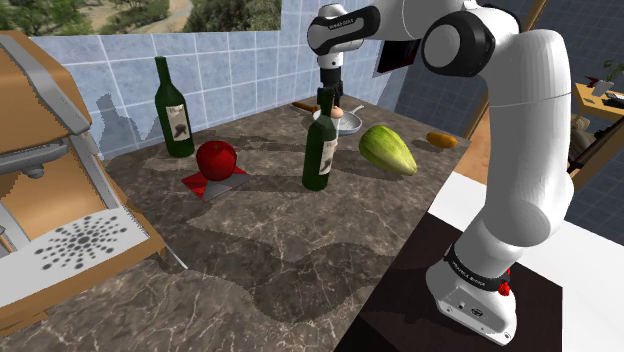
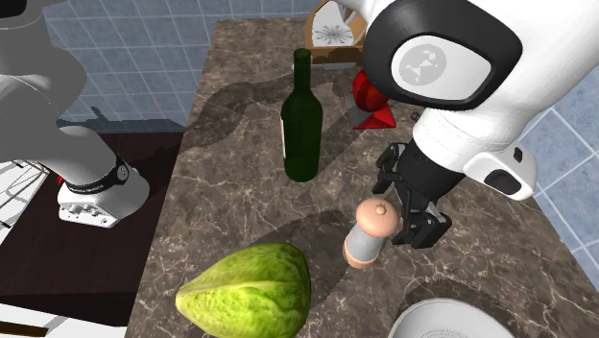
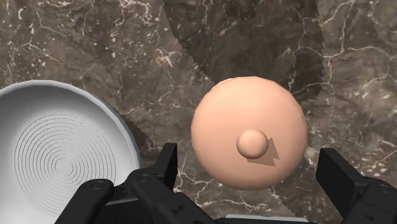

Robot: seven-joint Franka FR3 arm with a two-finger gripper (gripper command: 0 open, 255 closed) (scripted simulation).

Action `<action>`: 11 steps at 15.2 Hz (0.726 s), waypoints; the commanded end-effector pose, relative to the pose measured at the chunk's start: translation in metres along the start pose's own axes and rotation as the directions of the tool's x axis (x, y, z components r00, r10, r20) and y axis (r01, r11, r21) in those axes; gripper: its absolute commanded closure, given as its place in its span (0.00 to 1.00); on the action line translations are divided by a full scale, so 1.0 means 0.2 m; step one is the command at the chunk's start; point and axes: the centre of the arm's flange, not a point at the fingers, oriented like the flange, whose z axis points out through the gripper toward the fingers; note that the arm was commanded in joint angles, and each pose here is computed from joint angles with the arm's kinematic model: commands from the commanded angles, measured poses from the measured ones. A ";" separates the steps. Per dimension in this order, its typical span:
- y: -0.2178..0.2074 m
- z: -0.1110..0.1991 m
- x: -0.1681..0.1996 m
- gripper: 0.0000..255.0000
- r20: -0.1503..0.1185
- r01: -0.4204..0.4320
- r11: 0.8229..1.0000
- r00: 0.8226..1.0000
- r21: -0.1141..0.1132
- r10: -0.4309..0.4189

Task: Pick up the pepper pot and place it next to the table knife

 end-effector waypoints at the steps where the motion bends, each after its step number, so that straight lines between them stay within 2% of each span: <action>1: 0.00 0.00 0.00 1.00 0.000 0.000 1.000 1.000 0.000 0.000; 11: 0.00 -0.03 0.00 1.00 0.000 0.000 1.000 1.000 0.000 0.000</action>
